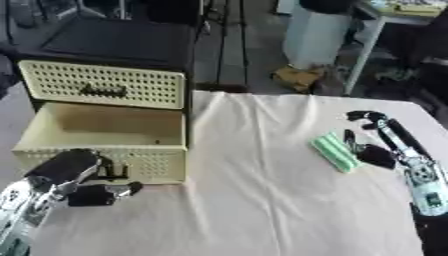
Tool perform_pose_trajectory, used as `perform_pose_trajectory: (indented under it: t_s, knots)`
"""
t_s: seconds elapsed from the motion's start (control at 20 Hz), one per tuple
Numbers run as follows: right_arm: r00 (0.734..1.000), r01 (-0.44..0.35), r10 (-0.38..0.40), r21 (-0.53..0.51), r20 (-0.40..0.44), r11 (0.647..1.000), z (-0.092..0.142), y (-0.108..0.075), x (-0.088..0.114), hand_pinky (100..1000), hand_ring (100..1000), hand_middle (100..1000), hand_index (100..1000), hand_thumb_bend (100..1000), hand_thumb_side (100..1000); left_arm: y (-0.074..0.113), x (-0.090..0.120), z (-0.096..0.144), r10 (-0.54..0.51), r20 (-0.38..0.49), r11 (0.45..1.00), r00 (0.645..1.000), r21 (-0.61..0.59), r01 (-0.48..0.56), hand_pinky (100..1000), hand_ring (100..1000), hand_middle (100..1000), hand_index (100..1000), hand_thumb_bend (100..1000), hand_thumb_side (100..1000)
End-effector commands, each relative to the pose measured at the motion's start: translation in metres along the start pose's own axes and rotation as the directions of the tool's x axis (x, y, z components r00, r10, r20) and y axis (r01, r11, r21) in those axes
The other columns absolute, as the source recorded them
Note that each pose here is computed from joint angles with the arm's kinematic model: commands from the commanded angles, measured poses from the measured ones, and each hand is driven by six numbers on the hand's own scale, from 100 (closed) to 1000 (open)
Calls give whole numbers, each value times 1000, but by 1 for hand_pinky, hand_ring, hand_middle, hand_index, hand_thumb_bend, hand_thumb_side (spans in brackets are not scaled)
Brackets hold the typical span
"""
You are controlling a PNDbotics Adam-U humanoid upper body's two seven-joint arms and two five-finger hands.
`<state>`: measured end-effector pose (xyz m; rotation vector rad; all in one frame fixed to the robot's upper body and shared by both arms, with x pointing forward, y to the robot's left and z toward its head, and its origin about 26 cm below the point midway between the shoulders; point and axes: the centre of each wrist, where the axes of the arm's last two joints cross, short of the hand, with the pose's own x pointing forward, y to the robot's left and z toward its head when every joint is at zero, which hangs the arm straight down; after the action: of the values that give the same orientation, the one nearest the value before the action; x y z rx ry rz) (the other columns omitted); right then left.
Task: Pick up objects from table and place into drawer.
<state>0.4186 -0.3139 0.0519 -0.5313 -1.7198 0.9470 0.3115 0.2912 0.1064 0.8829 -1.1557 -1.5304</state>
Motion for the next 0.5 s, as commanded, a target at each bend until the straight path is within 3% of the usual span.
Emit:
perform_pose_trajectory:
  t_s: [0.05,0.2,0.35,0.5]
  knots:
    - [999,-32,32,-33,10,999,-1,-21,0,831,972,777,873,100,343,20,4,11,-45,-3,995,999,84,45,100,100,100,704,529,1000]
    - [999,-31,31,-31,10,999,-1,-21,0,832,972,777,873,100,343,29,6,20,-128,-52,977,990,162,135,100,100,100,790,535,1000]
    - [999,-30,31,-31,11,999,-1,-21,0,832,972,777,873,100,348,33,9,26,-204,-95,946,974,236,221,100,100,100,799,554,1000]
    - [1000,-27,28,-32,7,999,-3,-20,1,827,969,774,873,100,367,37,11,32,-187,-114,919,976,331,215,100,100,100,780,563,1000]
